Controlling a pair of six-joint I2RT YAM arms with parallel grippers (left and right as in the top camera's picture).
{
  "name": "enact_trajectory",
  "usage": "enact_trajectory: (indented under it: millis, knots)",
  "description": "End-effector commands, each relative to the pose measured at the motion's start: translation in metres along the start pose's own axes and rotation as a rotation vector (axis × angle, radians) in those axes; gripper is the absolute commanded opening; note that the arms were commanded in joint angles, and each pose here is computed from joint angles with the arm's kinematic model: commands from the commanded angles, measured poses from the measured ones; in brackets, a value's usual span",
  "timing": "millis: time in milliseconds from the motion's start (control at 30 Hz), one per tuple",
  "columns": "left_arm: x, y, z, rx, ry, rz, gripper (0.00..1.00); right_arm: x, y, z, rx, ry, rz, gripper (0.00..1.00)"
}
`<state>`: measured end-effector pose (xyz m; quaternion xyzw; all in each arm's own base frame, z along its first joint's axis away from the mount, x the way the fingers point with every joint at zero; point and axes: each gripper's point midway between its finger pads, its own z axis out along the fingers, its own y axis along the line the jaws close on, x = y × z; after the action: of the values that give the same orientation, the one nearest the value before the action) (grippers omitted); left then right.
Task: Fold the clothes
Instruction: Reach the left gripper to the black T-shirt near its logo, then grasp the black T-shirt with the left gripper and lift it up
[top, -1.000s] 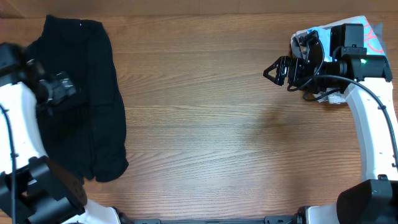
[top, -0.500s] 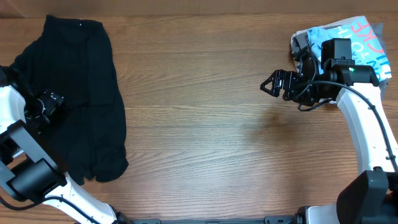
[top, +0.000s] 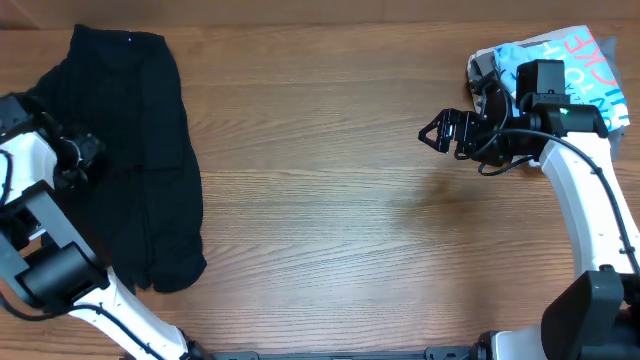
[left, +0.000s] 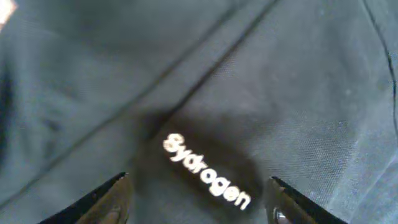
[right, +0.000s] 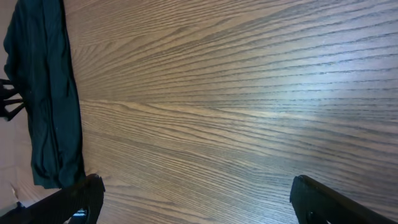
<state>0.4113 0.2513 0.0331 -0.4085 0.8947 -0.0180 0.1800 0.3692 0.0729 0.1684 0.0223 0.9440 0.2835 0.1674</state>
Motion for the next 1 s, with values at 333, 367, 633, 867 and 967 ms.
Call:
enact_trajectory:
  millis: [333,367,633,867,967]
  knots:
    - [0.020,-0.021,0.029,0.029,0.078,0.059,0.04,0.001,-0.001,0.003,0.004,0.005,-0.005,1.00]
    - [0.018,-0.022,0.025,0.030,0.076,0.059,0.04,0.001,-0.001,0.003,0.004,0.005,-0.005,1.00]
    - [-0.025,-0.060,-0.077,0.074,-0.017,0.118,0.04,0.002,0.007,0.002,-0.042,0.008,-0.004,0.99]
    - [-0.017,-0.146,-0.223,0.192,-0.221,0.407,0.04,-0.014,0.023,-0.019,-0.054,-0.029,-0.025,0.95]
    - [0.012,-0.195,-0.286,0.311,-0.327,0.507,0.04,-0.022,0.037,-0.051,-0.045,-0.044,-0.015,0.92]
